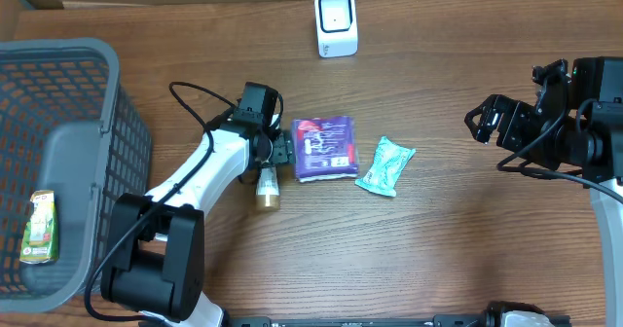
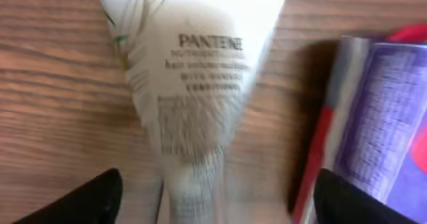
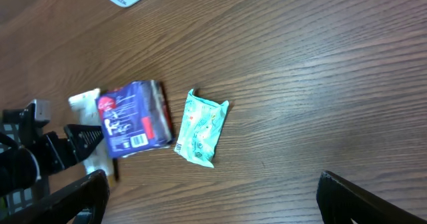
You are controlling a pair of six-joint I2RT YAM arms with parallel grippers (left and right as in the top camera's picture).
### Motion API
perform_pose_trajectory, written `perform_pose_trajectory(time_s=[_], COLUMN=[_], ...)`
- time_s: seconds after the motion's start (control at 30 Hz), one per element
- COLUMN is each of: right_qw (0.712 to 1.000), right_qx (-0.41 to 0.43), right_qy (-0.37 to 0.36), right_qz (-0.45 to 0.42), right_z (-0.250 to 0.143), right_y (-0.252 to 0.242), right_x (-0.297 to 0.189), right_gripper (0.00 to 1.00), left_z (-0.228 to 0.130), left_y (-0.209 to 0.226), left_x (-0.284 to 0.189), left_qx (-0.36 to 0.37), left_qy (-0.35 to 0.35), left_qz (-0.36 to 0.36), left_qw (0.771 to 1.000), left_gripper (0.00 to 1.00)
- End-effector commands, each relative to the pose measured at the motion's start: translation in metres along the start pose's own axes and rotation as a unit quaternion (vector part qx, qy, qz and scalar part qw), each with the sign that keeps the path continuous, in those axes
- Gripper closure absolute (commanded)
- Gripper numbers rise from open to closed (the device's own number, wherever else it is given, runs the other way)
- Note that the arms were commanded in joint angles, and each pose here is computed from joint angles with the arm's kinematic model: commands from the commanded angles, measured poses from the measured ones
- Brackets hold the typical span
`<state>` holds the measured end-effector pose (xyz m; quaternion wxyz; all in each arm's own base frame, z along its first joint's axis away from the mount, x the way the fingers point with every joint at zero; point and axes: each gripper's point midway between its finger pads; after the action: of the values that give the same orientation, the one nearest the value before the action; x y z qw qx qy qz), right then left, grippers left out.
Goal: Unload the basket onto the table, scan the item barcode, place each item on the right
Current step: 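Grasp the white Pantene tube and lay it left of the pad pack, then grasp the green tea carton from the basket and set it right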
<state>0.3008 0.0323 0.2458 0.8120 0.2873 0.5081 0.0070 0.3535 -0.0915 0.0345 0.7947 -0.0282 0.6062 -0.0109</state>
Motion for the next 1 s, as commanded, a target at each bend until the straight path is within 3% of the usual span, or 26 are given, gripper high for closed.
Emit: perform_pose_trajectory(time_s=[0.0,0.07,0.13,0.17,0.23,0.37,0.57,0.67,0.97], right_qw=[1.000,1.000,1.000,1.000,1.000,1.000,1.000,1.000,1.000], right_qx=[-0.001,-0.002,-0.002,-0.001,-0.001,0.000,-0.002,-0.001,0.004], right_qy=[-0.010,-0.011,-0.010,-0.010,-0.009,-0.007,-0.007,-0.005,0.002], right_qz=[0.002,0.002,0.002,0.002,0.002,0.001,0.000,0.000,-0.016], right_z=[0.004,0.004,0.004,0.004,0.003,0.003,0.002,0.001,0.000], right_y=[0.002,0.002,0.002,0.002,0.001,0.001,0.001,0.000,-0.006], right_x=[-0.003,-0.003,-0.003,-0.003,-0.003,-0.003,-0.003,-0.003,0.000], right_gripper=[0.00,0.00,0.00,0.00,0.00,0.00,0.00,0.00,0.00], left_z=[0.058,0.093,0.110,0.122,0.123,0.094,0.041,0.012,-0.036], left_y=[-0.019,-0.014,-0.007,0.004,0.026,0.087,0.178,0.226,0.307], left_x=[-0.074,-0.153,-0.203,-0.256,-0.317,-0.379,-0.377,-0.353,-0.265], left_qx=[0.063,0.075,0.071,0.067,0.053,-0.006,-0.156,-0.261,-0.374], left_qy=[-0.068,-0.111,-0.145,-0.186,-0.229,-0.253,-0.199,-0.144,-0.048], left_qz=[-0.031,-0.032,-0.031,-0.028,-0.017,0.039,0.107,0.134,0.161], left_qw=[0.995,0.990,0.986,0.980,0.972,0.967,0.962,0.945,0.912], left_gripper=[0.00,0.00,0.00,0.00,0.00,0.00,0.00,0.00,0.00])
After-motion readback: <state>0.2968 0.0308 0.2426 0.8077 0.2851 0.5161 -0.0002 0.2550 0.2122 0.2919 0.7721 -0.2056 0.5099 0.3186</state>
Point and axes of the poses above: each gripper's point midway between its finger pads, its own x axis out along the fingers, its own y axis along the line the jaws close on, z = x × y, and after that the axes turned 8 degrees about x, right-handed
